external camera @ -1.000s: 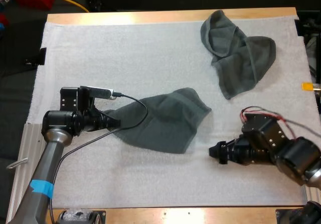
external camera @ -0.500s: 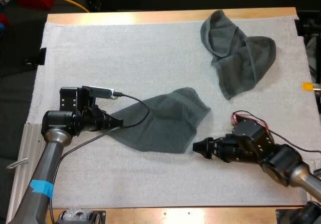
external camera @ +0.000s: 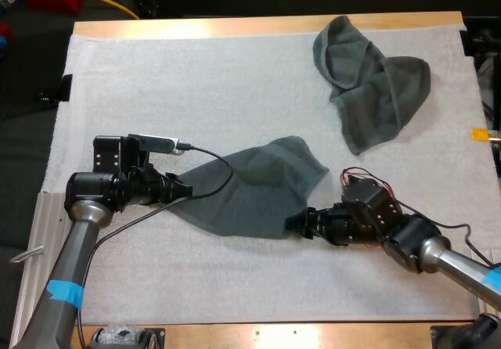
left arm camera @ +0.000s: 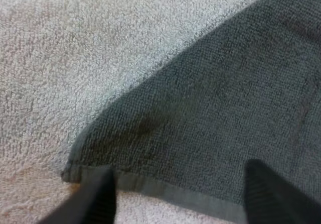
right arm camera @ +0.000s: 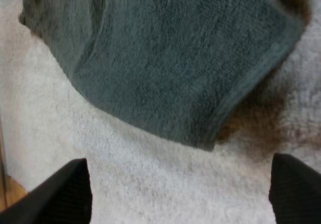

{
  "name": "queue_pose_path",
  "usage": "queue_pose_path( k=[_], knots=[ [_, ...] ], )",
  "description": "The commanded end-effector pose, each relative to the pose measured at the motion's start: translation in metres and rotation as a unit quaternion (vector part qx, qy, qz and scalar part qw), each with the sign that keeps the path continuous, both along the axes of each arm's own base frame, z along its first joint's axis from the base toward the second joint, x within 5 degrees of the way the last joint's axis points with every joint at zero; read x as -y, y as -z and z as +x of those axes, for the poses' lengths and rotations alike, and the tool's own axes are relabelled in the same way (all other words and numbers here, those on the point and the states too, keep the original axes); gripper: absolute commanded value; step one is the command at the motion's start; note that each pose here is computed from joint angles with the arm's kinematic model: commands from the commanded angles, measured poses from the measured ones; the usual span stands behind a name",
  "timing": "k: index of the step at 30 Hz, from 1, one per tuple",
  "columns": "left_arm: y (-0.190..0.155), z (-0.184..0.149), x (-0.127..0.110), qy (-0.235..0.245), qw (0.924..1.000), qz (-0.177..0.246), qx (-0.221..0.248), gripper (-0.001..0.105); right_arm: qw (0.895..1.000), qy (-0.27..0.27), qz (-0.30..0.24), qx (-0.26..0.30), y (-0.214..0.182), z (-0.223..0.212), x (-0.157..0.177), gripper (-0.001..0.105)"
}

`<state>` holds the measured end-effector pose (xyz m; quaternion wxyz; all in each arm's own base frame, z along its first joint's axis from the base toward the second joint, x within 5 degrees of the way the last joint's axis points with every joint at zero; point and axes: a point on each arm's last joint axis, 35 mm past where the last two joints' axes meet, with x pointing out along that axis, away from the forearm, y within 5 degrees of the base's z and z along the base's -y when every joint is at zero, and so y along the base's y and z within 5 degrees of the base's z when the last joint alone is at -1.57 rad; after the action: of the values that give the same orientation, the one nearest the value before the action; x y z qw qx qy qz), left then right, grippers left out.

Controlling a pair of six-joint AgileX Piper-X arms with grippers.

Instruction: Pick towel from pile, fold and stack

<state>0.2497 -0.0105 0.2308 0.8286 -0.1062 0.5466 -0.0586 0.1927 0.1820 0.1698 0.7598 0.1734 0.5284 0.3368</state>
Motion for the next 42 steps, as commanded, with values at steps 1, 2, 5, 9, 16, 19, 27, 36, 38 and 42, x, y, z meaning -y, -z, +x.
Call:
queue_pose_path(
  k=[1,2,5,9,16,19,27,36,38,42],
  knots=[
    [-0.003,0.0,0.001,-0.002,1.0,-0.007,0.005,0.059,1.0,-0.007,0.015,-0.002,0.002,0.002,-0.002,0.071],
    [-0.003,0.0,0.001,-0.001,1.0,-0.008,0.005,0.059,1.0,-0.006,0.018,-0.004,0.004,0.003,-0.004,0.071],
    [-0.003,-0.001,0.001,0.002,0.9999,-0.016,-0.001,0.059,0.999,-0.009,0.024,-0.022,0.013,0.006,-0.007,0.071],
    [-0.002,-0.004,0.001,0.003,0.9997,-0.019,-0.018,0.059,0.998,-0.015,0.044,-0.037,0.024,0.01,-0.012,0.071],
    [-0.002,-0.006,0.004,0.016,0.9984,-0.048,-0.025,0.059,0.996,-0.008,0.072,-0.053,0.039,0.018,-0.02,0.071],
    [-0.002,-0.006,0.004,0.017,0.9982,-0.052,-0.025,0.059,0.996,-0.011,0.073,-0.057,0.045,0.019,-0.022,0.071],
    [-0.002,-0.006,0.004,0.017,0.9982,-0.052,-0.025,0.059,0.992,-0.032,0.121,-0.022,0.046,0.027,-0.03,0.071],
    [-0.002,-0.006,0.004,0.017,0.9982,-0.052,-0.025,0.059,0.968,-0.104,0.227,-0.023,0.031,0.029,-0.039,0.071],
    [-0.002,-0.006,0.004,0.017,0.9982,-0.052,-0.025,0.059,0.956,-0.131,0.263,-0.024,0.023,0.029,-0.041,0.071],
    [-0.002,-0.006,0.004,0.017,0.9982,-0.052,-0.025,0.059,0.933,-0.159,0.323,-0.007,0.004,0.031,-0.045,0.071]
  ],
)
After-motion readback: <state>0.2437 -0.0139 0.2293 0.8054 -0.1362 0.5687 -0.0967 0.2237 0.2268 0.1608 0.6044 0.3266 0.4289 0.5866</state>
